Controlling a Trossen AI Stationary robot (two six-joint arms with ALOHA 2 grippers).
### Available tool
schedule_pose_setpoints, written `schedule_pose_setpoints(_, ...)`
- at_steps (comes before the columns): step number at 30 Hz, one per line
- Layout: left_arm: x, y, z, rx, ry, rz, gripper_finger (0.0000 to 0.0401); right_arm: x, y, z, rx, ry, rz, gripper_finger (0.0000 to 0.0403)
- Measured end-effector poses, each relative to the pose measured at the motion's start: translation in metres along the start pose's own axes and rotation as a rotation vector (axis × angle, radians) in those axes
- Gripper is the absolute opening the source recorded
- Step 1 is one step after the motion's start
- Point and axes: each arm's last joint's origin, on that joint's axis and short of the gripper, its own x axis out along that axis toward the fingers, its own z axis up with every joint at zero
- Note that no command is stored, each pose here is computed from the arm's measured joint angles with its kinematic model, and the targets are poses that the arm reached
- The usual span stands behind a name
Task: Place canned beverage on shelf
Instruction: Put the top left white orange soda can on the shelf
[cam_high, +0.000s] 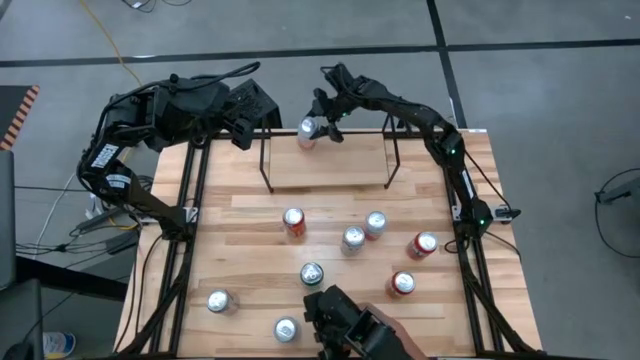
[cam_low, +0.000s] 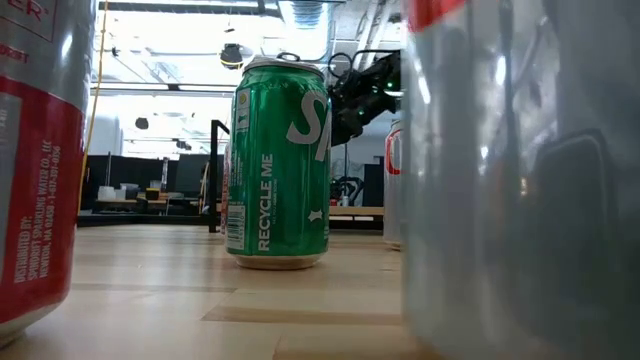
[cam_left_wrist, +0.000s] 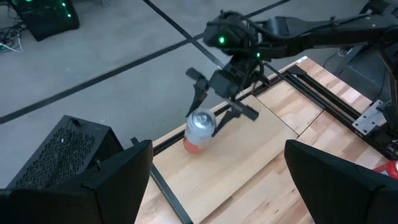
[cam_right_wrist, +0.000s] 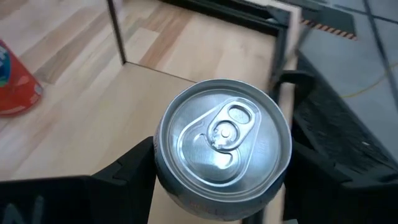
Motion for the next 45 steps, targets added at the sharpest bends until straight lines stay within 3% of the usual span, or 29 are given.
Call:
schedule_pose_setpoints(17,0.0,0.0,0.0,0.001,0.001,-0.001,0.0348,0.006,0.005,0.001,0.05,0.091,-0.042,0.0295)
schedule_pose_setpoints(45,0.0,-0.001,-0.001,-0.008,0.029,-0.037,0.0348,0.016,0.015,0.009,-0.002,0.151,-0.062,0.0313)
